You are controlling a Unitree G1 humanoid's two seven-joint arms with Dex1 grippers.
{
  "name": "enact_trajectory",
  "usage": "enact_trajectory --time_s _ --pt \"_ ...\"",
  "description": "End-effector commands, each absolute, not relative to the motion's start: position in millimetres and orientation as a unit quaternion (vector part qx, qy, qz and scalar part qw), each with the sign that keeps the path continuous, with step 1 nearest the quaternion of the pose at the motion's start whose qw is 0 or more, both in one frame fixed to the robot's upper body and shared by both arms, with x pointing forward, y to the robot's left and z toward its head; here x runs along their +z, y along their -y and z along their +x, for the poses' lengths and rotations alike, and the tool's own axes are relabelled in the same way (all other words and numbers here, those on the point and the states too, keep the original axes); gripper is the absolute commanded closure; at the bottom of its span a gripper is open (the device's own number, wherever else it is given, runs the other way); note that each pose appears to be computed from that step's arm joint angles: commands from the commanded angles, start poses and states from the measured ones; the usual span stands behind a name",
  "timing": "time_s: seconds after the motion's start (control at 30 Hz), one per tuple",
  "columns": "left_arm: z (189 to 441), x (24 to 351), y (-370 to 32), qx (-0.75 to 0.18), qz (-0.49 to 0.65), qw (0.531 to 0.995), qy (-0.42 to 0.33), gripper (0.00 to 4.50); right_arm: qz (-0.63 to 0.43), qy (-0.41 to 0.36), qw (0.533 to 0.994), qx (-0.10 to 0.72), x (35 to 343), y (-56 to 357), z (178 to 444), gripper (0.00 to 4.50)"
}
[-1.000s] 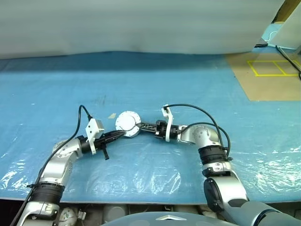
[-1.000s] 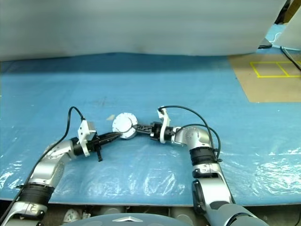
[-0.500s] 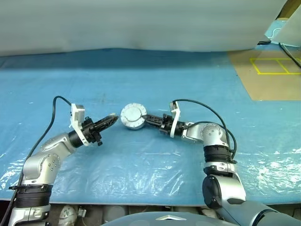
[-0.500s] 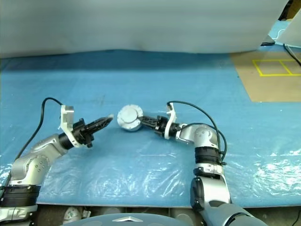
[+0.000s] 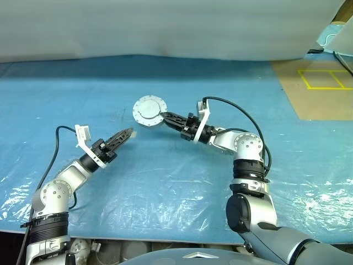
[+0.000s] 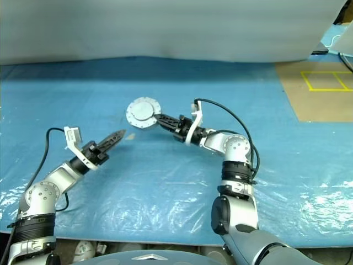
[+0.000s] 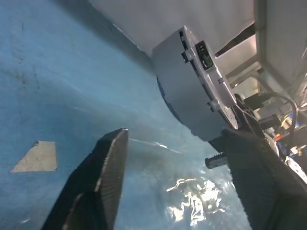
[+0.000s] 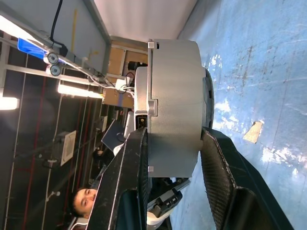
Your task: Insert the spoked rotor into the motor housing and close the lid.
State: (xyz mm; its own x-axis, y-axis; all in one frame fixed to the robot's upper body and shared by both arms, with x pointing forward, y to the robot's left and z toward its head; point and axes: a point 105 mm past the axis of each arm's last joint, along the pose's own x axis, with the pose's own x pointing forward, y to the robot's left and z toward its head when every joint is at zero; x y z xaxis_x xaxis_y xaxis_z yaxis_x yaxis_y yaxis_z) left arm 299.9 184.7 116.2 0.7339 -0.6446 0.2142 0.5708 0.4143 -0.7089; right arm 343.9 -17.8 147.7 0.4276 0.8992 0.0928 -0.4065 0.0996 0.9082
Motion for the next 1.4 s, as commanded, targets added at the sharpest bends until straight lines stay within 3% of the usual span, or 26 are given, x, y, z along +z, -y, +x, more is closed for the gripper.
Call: enact_trajectory --time_s 0.03,0.47,0.77,1.2,1.3,1.4 --pt "303.8 124.2 -187.4 -0.357 -0.432 0.828 -0.032 0.02 0.48 -0.206 0.68 0.515 182.8 15.5 340.7 3.3" --pt "326.2 140.1 -173.0 -0.352 -0.53 0.772 -0.01 0.02 0.468 -0.215 0.684 0.517 181.1 13.1 338.3 3.3" --pt "338.4 121.3 -159.1 -0.32 -0.558 0.763 -0.063 0.02 0.464 -0.22 0.689 0.511 179.0 13.6 339.5 3.3" --pt "340.0 132.8 -134.9 -0.356 -0.573 0.735 -0.066 0.02 0.466 -0.221 0.691 0.506 177.7 14.0 340.9 3.3" --pt "333.4 141.1 -132.5 -0.383 -0.586 0.712 -0.06 0.62 0.467 -0.222 0.69 0.506 177.3 13.8 340.6 3.3" --pt "331.2 143.6 -129.8 -0.389 -0.587 0.706 -0.069 1.59 0.467 -0.223 0.69 0.506 176.9 13.2 340.4 3.3"
